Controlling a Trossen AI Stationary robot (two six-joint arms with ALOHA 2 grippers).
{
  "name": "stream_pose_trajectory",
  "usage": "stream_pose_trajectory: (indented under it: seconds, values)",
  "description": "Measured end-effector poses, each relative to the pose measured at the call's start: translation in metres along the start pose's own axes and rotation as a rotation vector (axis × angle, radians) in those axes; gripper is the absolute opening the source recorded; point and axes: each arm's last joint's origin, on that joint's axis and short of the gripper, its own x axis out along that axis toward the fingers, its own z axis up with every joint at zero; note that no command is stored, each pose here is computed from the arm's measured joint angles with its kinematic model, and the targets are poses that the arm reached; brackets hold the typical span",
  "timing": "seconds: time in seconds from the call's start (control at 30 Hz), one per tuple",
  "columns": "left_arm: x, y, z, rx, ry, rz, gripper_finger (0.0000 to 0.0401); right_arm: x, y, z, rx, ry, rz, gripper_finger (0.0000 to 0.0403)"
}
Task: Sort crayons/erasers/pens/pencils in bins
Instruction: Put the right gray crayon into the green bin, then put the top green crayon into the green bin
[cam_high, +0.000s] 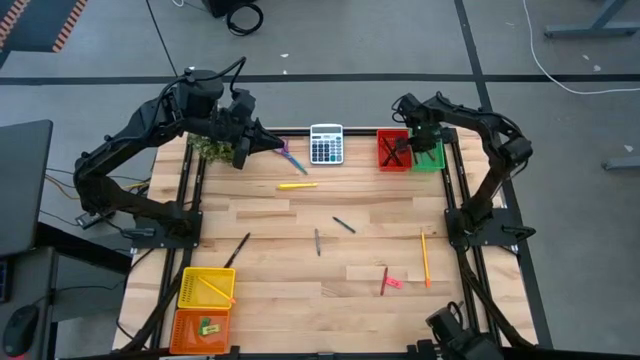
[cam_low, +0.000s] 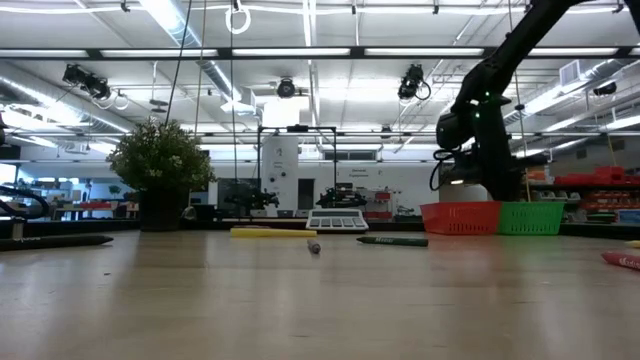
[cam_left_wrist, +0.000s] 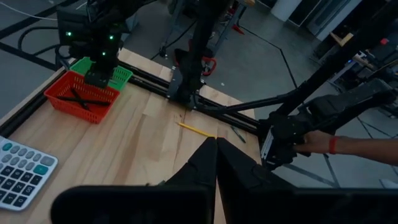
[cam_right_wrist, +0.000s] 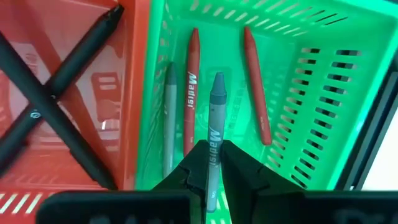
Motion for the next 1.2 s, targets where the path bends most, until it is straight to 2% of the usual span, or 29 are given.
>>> stream_pose_trajectory:
  seconds: [0.33, 0.6, 0.8, 1.07, 1.2]
  values:
    - [0.000, 0.000, 0.000, -0.001, -0.001, 0.005, 0.0022, 0.011, 0.003, 0.003, 0.003, 0.031, -0.018, 0.0044]
    - [0.000, 0.000, 0.000, -0.001, -0.002, 0.007, 0.0013, 0.012, 0.004, 0.006, 0.020, -0.004, -0.018, 0.0080]
    - [0.000, 0.000, 0.000, 0.000, -0.001, 0.007, 0.0021, 0.010, 0.003, 0.004, 0.020, 0.009, -0.019, 0.0085]
    - [0.000, 0.000, 0.000, 0.006, -0.001, 0.007, 0.0013, -0.031, -0.003, -0.020, 0.056, -0.032, 0.009, 0.0085]
    - [0.000, 0.000, 0.000, 0.041, -0.002, 0.007, 0.0014, -0.061, 0.006, -0.041, 0.029, -0.101, 0.112, 0.0085]
